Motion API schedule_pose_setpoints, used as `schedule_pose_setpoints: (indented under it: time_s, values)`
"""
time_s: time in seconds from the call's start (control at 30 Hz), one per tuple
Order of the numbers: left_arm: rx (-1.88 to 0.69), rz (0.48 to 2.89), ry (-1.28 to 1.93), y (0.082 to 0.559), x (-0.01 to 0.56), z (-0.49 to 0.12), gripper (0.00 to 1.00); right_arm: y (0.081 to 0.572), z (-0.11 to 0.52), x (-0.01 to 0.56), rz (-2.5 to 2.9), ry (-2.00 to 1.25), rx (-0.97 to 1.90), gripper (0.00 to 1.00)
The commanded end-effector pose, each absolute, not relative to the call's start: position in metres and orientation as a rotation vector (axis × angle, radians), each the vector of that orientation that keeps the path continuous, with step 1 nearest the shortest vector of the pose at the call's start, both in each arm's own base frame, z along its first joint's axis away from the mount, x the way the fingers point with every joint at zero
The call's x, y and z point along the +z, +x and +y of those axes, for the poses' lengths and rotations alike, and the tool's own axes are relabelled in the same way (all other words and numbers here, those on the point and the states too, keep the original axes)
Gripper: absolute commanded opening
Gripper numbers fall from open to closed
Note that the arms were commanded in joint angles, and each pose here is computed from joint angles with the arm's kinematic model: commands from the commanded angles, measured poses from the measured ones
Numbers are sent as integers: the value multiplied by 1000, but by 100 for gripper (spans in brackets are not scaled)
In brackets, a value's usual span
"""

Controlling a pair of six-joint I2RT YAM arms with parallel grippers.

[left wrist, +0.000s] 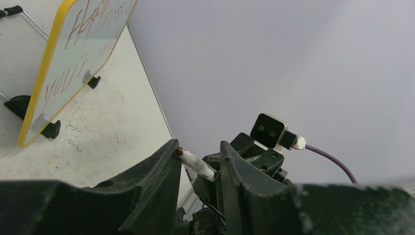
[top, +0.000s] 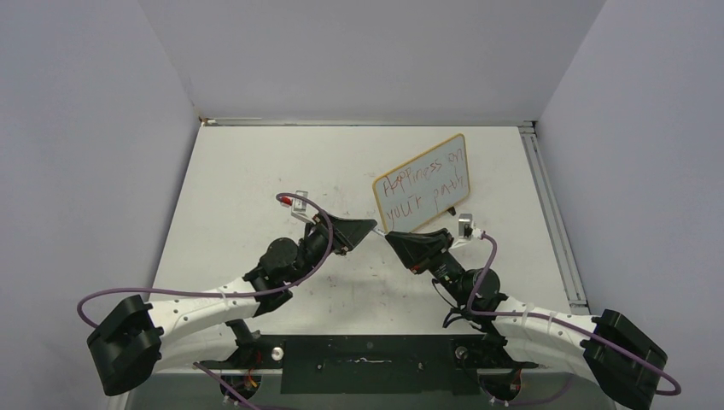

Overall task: Write a sentence on the whiteboard
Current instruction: Adjust the whiteboard marker.

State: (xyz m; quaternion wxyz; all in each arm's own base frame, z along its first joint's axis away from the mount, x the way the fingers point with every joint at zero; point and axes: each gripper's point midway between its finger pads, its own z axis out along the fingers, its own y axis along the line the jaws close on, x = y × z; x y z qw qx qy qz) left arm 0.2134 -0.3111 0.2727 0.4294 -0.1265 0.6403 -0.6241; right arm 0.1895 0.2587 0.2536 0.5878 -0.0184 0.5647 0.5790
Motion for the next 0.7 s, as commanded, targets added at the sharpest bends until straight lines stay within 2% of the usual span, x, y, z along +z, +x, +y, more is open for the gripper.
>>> schedule_pose_setpoints:
  time_s: [0.0,0.1,0.2,0.3,0.47,0.67]
  values:
    - [-1630,1529,-318,214,303,-316,29,188,261,279,1231,-55,1366,6]
    - [-1639,1524,-326,216,304,-317,18,187,263,277,1242,-73,1361,6]
    - [-1635,1520,-323,220,305,-317,1,187,265,274,1260,-84,1357,8]
    - [-1625,1520,-333,226,303,-311,0,188,265,270,1298,-91,1336,13]
    - [-1583,1559,-309,237,299,-296,0,189,277,258,1482,-221,1231,42]
    - [-1519,1605,-255,244,298,-270,0,192,262,252,1601,-269,1084,75]
